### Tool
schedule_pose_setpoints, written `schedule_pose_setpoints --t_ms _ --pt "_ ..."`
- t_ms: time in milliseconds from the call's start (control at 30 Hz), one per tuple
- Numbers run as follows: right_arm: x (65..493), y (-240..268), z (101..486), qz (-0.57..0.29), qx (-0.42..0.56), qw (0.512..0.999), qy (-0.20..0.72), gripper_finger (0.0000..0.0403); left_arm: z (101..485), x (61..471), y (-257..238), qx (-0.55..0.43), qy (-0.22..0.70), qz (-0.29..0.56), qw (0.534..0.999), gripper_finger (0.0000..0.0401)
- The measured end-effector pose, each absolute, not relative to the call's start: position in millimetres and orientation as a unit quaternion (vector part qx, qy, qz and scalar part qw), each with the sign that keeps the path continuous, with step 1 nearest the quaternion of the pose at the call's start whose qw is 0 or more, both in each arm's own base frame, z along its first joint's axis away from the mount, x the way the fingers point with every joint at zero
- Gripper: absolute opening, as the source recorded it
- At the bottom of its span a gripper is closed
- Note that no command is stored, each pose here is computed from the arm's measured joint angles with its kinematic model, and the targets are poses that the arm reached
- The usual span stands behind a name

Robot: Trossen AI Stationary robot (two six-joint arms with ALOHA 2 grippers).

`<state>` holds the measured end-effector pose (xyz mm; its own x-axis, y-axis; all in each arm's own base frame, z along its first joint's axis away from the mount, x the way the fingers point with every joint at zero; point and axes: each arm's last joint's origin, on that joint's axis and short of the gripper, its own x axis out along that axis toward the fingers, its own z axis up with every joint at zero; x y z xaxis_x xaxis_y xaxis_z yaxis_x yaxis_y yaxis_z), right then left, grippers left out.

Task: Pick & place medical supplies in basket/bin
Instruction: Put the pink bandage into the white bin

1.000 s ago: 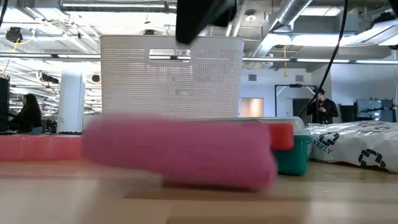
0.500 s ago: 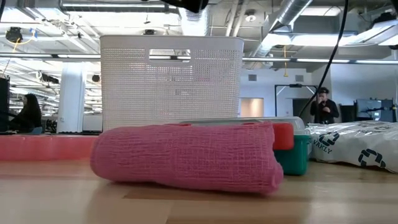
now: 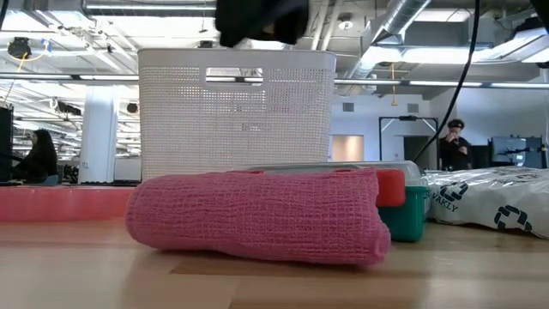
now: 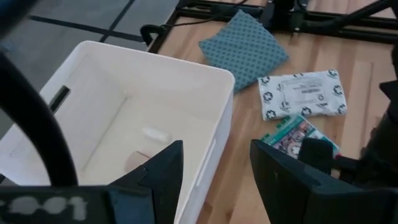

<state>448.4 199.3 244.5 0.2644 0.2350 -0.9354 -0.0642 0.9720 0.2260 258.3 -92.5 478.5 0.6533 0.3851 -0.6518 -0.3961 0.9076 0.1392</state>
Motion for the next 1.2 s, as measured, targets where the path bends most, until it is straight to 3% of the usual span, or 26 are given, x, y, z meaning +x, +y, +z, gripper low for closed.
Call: schedule_pose_setpoints --t_ms 200,400,633,900,1200 --pt "447.1 204.2 240.3 0.099 0.083 0.783 0.608 0.0097 478.5 257.9 -93.8 -0.006 0.357 0.213 0.91 0.0176" --pt "452.7 222.2 210.6 0.167 0.12 0.745 0.634 0.0144 478.4 256.8 -97.1 -0.003 0.357 0.207 0.911 0.0176" --pt "451.2 216.4 187.0 0.139 0.109 0.711 0.68 0.0187 478.3 255.6 -100.6 -0.001 0.357 0.201 0.912 0.0176" --pt "457.2 205.3 189.7 0.112 0.097 0.731 0.666 0.0212 478.3 255.6 -100.5 -0.001 0.357 0.201 0.912 0.0176" --pt "463.2 209.0 163.5 0.121 0.069 0.732 0.667 0.0217 478.2 254.7 -102.9 -0.005 0.358 0.195 0.913 0.0176"
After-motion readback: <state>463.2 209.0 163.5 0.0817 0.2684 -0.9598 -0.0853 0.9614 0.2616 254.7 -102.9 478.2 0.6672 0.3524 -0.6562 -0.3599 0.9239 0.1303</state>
